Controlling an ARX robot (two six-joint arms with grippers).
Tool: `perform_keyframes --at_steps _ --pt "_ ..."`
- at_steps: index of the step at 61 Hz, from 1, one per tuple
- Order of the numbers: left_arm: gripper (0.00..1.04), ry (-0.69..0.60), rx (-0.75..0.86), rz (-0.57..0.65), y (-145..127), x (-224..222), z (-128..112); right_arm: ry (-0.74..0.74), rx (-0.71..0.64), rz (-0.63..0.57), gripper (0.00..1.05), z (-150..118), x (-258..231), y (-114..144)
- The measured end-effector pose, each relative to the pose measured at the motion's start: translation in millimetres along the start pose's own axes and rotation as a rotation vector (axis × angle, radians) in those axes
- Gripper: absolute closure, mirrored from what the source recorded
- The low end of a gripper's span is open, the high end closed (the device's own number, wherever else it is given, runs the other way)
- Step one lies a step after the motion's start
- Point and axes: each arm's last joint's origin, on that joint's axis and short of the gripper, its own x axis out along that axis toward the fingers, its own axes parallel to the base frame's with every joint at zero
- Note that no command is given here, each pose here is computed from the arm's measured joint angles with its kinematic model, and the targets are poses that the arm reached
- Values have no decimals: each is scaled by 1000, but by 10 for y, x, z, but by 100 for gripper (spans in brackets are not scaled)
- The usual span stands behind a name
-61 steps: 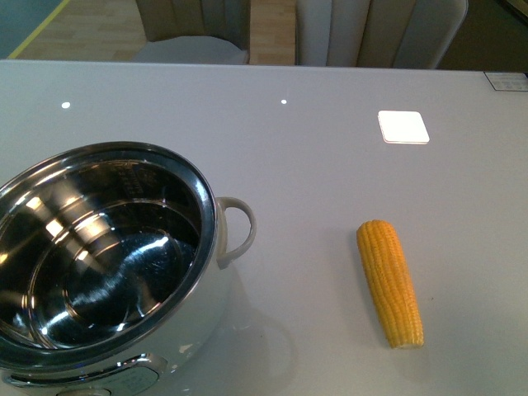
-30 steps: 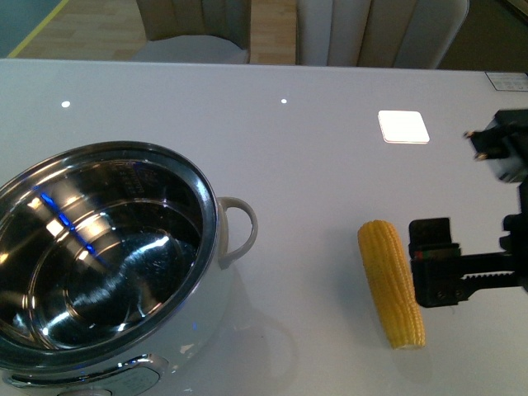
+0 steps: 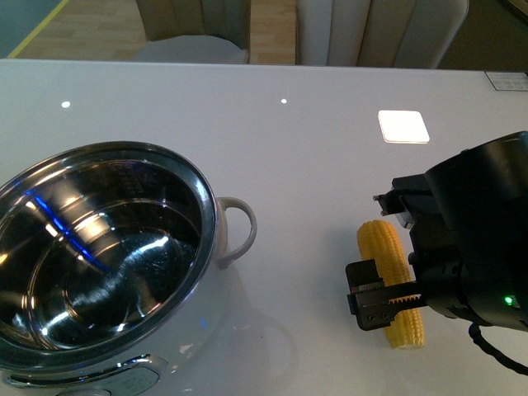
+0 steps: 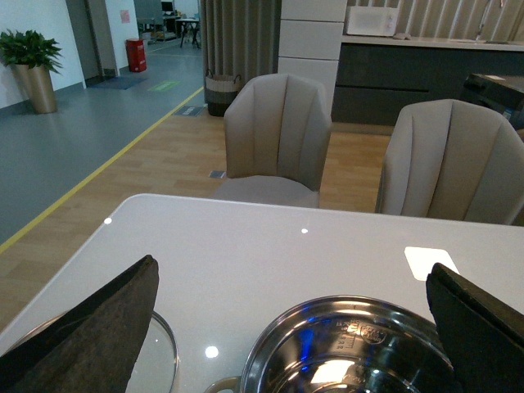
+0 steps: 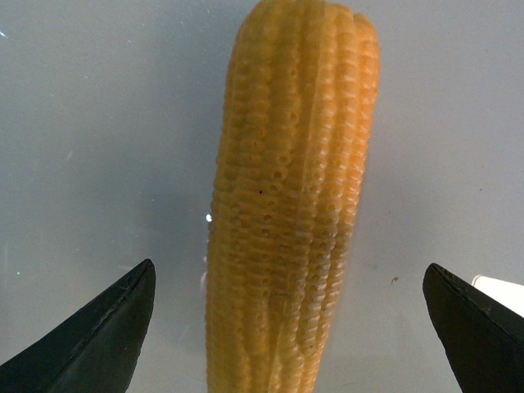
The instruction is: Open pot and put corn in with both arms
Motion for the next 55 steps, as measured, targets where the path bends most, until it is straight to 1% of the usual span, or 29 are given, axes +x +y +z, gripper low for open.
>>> perform_keyframes --at_steps 11,20,22,26,29,33,34,38,43,46,55 --pt "7 0 0 0 0 0 0 35 -6 -5 9 -64 160 10" --pt "7 0 0 0 0 0 0 41 -10 -9 9 -50 253 24" --pt "7 0 0 0 0 0 0 47 -10 -13 13 -50 293 25" --pt "7 0 0 0 0 0 0 59 -10 -21 28 -60 340 19" --pt "7 0 0 0 0 0 0 56 -13 -24 35 -52 346 22" --pt "7 0 0 0 0 0 0 50 -26 -21 49 -48 346 41" --pt "7 0 0 0 0 0 0 45 -28 -22 54 -46 344 44" --pt "7 0 0 0 0 0 0 38 -28 -23 65 -49 336 44" --pt "7 0 0 0 0 0 0 34 -19 -21 71 -61 301 32" --pt "7 0 0 0 0 0 0 16 10 -7 75 -51 221 8" --pt "7 0 0 0 0 0 0 -85 159 65 81 195 -94 -93"
